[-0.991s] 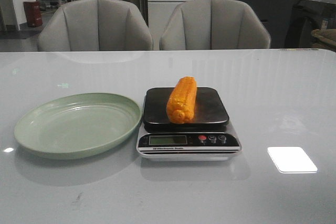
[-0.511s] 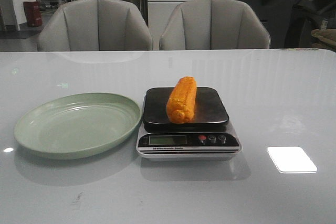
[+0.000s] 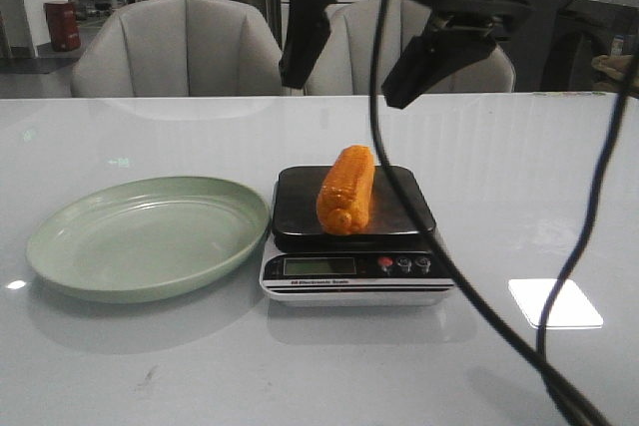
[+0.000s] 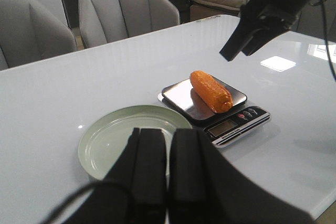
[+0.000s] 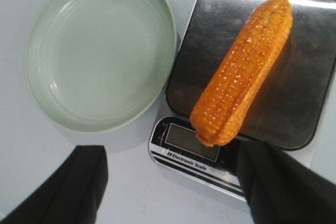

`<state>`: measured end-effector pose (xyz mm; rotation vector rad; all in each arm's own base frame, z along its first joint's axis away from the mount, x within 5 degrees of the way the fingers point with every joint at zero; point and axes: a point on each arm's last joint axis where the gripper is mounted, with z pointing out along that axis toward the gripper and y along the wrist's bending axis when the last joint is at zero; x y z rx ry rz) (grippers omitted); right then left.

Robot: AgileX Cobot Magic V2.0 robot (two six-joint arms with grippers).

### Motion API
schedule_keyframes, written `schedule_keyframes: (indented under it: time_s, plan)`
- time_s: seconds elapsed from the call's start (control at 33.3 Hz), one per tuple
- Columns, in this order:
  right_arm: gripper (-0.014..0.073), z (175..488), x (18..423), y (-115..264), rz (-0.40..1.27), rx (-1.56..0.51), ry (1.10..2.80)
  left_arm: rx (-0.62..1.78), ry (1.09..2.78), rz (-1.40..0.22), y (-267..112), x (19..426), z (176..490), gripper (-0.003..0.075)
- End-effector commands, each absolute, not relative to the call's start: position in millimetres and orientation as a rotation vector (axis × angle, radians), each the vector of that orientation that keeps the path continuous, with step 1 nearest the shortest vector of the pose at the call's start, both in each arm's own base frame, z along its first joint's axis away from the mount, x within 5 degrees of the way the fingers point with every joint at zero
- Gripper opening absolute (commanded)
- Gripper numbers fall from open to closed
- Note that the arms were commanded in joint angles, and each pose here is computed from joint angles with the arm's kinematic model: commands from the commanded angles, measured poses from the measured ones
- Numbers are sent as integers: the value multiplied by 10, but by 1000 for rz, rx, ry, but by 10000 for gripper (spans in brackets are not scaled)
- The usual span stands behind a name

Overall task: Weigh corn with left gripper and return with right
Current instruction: 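Lower the right gripper over the corn cob on the scale and grasp it, then lift the corn cob with the right gripper and lower it onto the plate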

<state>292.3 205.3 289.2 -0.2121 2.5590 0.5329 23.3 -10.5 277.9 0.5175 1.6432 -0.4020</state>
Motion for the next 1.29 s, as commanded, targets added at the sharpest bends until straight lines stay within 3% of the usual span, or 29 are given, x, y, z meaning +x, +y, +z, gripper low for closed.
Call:
schedule_keyframes:
  time_s: [0.0,0.39,0.6,0.69,0.9,1.26]
  plan:
    - [605,3034,3081,2113,520,-140,2520,495,1558,-420,-108,230,2917,114]
    - [605,2682,3455,2312,380,40,2720,497,1558,-421,-108,229,2917,114]
    - [596,2539,3541,2332,331,74,2743,497,1558,-421,-108,229,2917,114]
    - [536,2497,3573,2345,342,101,2736,497,1558,-421,-108,229,2917,114]
    - [295,2407,3622,2341,334,117,2744,497,1558,-421,-108,229,2917,114]
    - [281,2768,3538,2764,494,1,2607,497,1558,-421,-108,229,2917,114]
